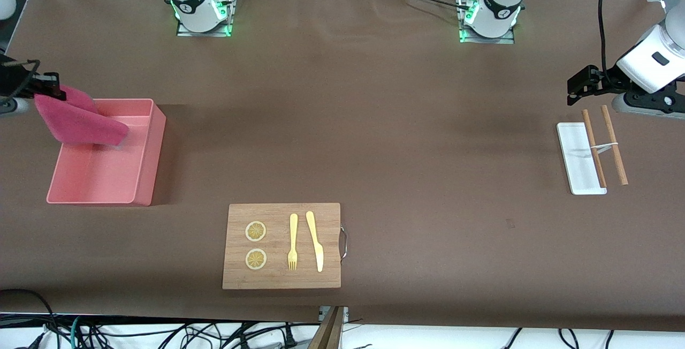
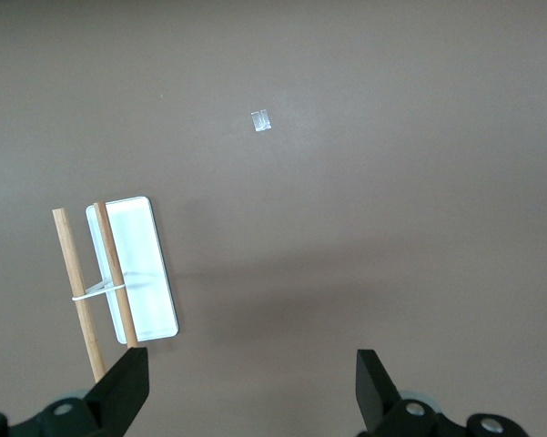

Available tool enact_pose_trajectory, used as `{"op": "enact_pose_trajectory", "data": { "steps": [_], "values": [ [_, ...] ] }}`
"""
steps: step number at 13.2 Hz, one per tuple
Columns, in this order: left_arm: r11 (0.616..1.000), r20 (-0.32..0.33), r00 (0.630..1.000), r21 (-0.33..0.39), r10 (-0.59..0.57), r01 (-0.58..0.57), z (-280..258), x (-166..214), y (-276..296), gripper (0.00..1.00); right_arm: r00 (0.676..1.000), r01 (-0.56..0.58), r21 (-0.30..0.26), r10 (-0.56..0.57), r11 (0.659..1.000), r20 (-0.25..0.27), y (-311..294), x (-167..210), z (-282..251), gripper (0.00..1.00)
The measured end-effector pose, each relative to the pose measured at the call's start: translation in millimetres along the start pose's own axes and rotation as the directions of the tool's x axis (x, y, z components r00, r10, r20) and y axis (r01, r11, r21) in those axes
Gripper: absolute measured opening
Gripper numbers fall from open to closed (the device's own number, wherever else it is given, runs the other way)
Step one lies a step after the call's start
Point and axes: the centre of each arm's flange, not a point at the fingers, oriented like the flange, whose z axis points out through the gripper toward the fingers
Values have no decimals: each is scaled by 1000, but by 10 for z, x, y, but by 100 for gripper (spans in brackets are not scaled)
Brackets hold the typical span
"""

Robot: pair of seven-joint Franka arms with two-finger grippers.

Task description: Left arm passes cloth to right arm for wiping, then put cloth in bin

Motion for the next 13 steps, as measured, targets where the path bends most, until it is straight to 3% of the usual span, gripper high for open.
{"op": "enact_pose_trajectory", "data": {
  "steps": [2,3,7,11,13],
  "values": [
    [1000,0,1000,0,0,0,0,0,0,100,1000,4,-5,-4,1000,8,-11,9,26,2],
    [1000,0,1000,0,0,0,0,0,0,100,1000,8,-4,-8,1000,15,-15,21,61,8],
    [1000,0,1000,0,0,0,0,0,0,100,999,19,0,-19,1000,36,-11,40,162,51],
    [1000,0,1000,0,0,0,0,0,0,100,999,27,-5,-27,1000,19,-84,57,83,94],
    [1000,0,1000,0,0,0,0,0,0,100,1000,-2,-21,1,1000,-15,-332,112,-111,100]
  ]
}}
